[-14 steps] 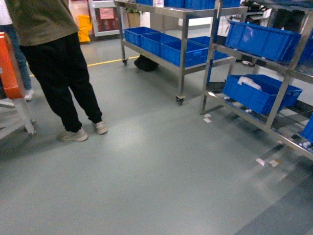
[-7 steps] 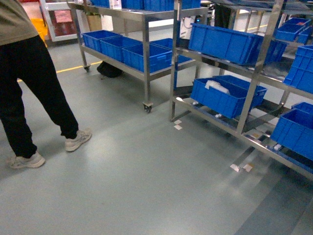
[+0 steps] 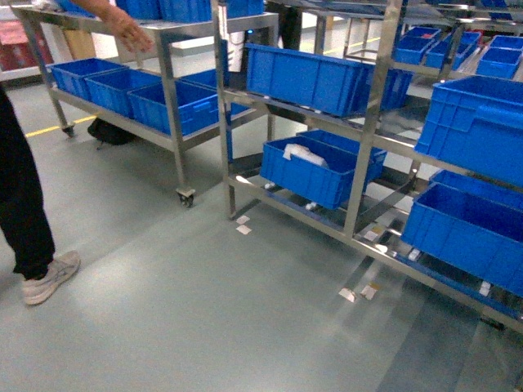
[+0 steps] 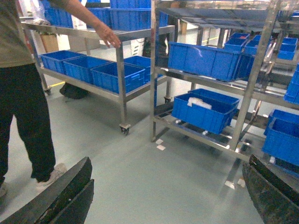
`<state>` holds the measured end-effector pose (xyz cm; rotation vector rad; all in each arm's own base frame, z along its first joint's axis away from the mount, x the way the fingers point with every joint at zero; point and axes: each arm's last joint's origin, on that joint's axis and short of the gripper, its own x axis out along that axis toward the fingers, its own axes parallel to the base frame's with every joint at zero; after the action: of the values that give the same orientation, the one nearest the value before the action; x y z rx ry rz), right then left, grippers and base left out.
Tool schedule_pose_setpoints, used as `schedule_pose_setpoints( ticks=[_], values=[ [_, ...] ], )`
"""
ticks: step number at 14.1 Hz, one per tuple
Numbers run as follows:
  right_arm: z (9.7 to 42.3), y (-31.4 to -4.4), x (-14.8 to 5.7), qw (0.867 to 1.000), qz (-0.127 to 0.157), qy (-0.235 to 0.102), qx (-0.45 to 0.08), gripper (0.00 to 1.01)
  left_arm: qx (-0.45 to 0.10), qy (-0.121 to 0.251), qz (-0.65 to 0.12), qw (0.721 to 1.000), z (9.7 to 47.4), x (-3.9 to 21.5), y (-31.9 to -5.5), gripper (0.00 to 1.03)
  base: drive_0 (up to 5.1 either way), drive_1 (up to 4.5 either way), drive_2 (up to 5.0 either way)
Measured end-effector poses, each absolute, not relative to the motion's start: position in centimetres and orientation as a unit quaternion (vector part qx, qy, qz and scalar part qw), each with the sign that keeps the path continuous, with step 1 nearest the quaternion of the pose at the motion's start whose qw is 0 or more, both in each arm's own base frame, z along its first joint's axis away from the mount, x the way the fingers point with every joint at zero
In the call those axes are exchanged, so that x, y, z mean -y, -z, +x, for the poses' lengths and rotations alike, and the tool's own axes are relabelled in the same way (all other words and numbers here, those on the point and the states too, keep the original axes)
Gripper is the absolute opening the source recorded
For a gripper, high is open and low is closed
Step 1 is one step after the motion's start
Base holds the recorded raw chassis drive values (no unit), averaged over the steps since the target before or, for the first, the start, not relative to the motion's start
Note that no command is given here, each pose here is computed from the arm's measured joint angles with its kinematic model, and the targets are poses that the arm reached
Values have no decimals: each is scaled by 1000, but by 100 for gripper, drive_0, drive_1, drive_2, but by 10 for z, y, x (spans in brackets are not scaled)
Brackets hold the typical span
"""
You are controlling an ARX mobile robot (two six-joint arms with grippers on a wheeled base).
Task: Pick red block from blue box to shelf
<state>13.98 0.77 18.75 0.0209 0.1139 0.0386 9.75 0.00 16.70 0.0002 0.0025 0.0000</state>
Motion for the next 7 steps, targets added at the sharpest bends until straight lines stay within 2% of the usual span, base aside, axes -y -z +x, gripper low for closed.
schedule_pose_setpoints(
  ticks=[7],
  values=[
    [140,-188,-8,998,10,-19,-56,28,1,0,0,1000,97,0,-167,98,-159,269,-586]
  ],
)
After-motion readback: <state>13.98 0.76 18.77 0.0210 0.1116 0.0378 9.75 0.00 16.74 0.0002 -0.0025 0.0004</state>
